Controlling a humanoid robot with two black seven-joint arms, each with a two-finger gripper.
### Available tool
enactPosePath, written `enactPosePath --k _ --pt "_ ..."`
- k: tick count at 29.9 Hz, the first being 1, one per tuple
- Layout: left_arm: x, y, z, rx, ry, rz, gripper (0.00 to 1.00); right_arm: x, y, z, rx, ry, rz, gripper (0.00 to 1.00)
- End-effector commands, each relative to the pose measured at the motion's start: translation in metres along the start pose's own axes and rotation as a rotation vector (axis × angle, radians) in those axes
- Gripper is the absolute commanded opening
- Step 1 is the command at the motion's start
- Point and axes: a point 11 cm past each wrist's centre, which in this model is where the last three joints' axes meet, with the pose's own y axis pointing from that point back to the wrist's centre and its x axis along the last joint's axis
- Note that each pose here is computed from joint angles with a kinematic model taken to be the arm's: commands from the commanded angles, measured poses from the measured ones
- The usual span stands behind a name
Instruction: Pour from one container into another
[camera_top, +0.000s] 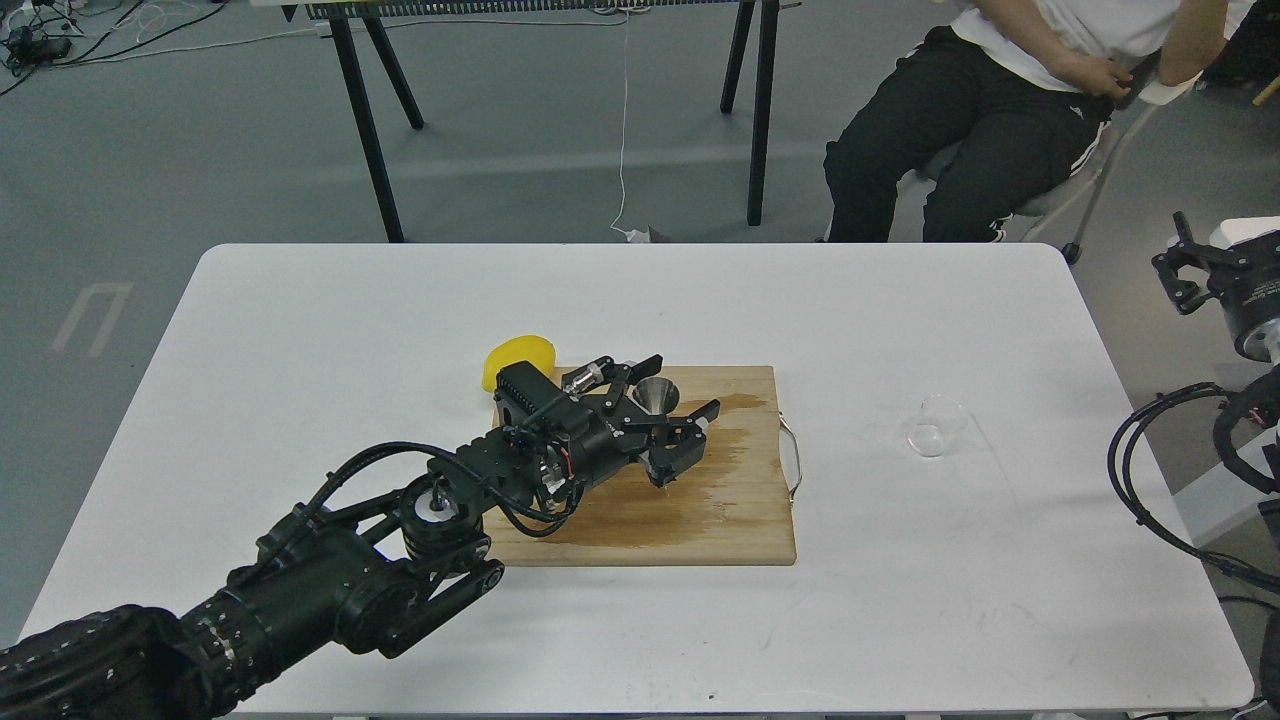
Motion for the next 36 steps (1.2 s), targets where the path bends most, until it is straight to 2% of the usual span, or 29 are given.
enactPosePath --k 1,13,17,22,27,31,36 --pt "0.021 -0.006 -0.005 0.000 -0.024 0.040 0.99 0.000 0.000 0.000 0.000 0.000 0.000 1.00" --pt "0.152 -0.023 -0.040 0.044 -0.113 0.227 0.99 0.004 0.000 -0.035 0.040 0.044 0.005 1.00" --pt "0.195 -0.013 -0.068 0.092 0.214 0.325 0.99 0.009 0.002 -0.060 0.055 0.084 0.020 1.00" --pt "0.229 0.004 -0.101 0.093 0.776 0.488 0.99 0.026 0.017 -0.043 -0.013 -0.049 0.056 1.00" --pt "0.241 0.017 -0.125 0.051 1.250 0.661 0.99 0.039 0.044 -0.019 -0.093 -0.141 0.062 1.00" --pt "0.252 0.034 -0.147 -0.056 1.651 0.792 1.00 0.035 0.077 0.006 -0.174 -0.169 0.017 1.00" --pt "0.224 0.062 -0.188 -0.195 1.991 0.906 1.00 0.028 0.124 0.030 -0.252 -0.250 -0.005 1.00"
